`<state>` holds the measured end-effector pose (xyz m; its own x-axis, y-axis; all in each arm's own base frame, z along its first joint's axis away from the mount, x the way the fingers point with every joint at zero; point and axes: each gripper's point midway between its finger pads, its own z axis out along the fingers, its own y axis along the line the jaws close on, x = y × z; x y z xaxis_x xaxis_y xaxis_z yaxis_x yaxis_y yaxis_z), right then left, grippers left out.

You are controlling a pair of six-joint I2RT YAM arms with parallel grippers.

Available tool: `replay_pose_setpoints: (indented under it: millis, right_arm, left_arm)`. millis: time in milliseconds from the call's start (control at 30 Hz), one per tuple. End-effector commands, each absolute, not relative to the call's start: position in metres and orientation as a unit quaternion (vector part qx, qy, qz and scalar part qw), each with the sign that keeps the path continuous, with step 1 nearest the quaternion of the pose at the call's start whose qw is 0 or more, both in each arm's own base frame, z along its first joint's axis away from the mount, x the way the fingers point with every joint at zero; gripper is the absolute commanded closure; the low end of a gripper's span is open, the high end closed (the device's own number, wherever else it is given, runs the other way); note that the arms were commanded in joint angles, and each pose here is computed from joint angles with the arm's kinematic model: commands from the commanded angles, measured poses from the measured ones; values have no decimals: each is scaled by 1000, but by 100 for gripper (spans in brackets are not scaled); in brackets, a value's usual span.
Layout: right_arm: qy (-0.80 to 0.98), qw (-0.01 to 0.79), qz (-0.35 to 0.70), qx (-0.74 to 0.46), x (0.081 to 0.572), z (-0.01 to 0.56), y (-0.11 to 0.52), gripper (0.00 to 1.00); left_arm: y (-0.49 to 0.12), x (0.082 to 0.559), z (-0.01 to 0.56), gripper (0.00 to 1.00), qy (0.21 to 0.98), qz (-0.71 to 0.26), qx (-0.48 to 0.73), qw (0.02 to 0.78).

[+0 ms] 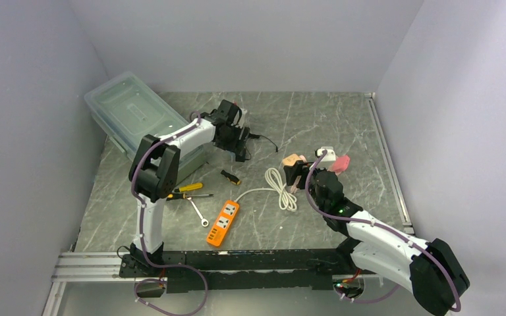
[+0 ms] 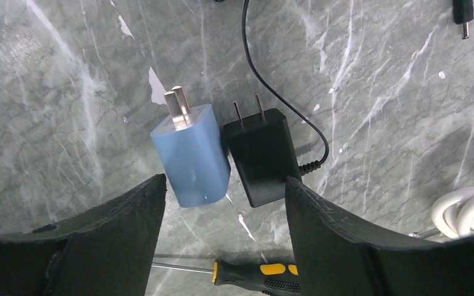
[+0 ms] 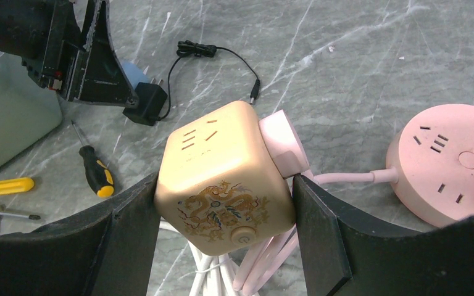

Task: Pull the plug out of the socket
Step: Place the plug at the center of the board.

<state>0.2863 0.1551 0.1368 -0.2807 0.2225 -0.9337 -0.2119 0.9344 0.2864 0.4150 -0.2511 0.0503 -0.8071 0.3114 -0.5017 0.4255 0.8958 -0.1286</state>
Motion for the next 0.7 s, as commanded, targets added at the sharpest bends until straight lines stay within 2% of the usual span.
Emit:
replay_pose_setpoints:
  millis: [0, 167, 300, 500, 667]
  right_arm:
    - [719, 656, 228, 15, 297, 191, 166, 100]
    - [713, 659, 239, 8, 294, 197, 169, 100]
    - [708, 662, 246, 6, 292, 202, 169, 100]
    - [690, 670, 274, 8, 283, 231, 170, 100]
    - [695, 634, 326, 94, 279, 258, 169, 100]
  left_arm:
    - [-258, 418, 67, 23, 936, -138, 201, 252]
    - [-268, 415, 99, 13, 916, -173, 227, 281]
    - [-276, 407, 150, 11, 884, -215, 251, 330]
    - [-282, 353, 243, 12, 808, -311, 291, 406]
    - [-271, 309, 274, 12, 755, -349, 287, 476]
